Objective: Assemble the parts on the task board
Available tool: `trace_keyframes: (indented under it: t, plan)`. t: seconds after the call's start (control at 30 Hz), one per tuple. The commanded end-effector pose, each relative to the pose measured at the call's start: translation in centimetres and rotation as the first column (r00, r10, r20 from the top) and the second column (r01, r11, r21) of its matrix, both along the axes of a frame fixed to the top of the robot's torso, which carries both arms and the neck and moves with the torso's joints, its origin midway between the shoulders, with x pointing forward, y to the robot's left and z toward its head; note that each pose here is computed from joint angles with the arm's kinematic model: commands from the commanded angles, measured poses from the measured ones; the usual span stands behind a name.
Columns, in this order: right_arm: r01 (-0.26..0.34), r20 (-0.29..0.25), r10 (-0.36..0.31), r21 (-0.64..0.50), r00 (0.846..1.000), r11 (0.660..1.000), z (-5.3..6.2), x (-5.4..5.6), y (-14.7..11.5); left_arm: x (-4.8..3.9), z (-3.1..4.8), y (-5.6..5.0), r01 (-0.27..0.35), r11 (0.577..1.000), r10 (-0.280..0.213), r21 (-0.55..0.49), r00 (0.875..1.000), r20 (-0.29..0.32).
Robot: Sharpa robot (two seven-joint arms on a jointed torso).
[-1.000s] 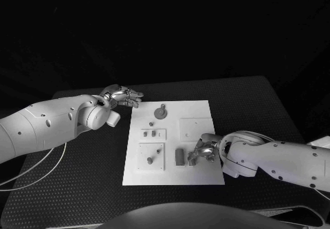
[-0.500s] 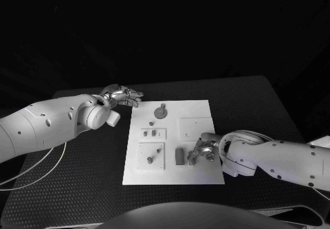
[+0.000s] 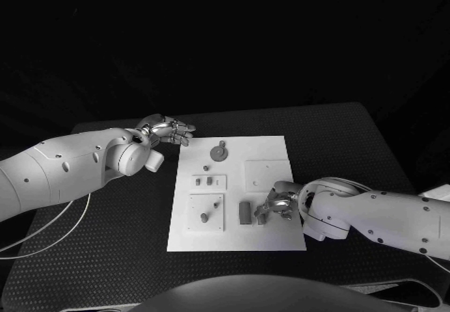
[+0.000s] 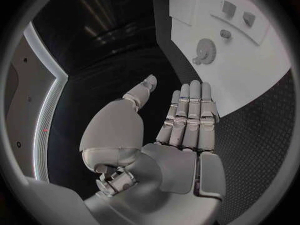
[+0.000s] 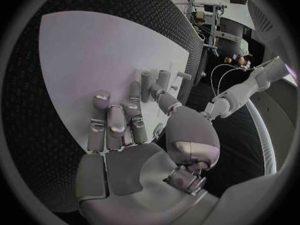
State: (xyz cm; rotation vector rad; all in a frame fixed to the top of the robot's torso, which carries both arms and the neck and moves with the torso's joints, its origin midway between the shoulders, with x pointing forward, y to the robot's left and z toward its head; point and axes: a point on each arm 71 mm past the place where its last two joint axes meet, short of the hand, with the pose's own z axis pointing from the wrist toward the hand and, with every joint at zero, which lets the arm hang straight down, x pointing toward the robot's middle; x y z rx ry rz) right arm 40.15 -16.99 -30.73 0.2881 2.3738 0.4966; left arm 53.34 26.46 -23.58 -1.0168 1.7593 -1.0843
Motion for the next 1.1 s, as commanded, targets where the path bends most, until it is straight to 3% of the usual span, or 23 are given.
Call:
trace_keyframes:
  t: [0.03, 1.1]
  plan:
    - [-0.01, -0.013, 0.01, 0.001, 1.0, 1.0, -0.12, -0.14, 0.12, 0.01, 0.12, -0.21, 0.01, 1.0, -0.01, -0.003, 1.0, 0.006]
    - [0.012, -0.026, -0.012, 0.009, 1.0, 1.0, -0.23, -0.03, -0.41, 0.01, 0.11, -0.1, 0.005, 1.0, -0.005, 0.002, 1.0, 0.006]
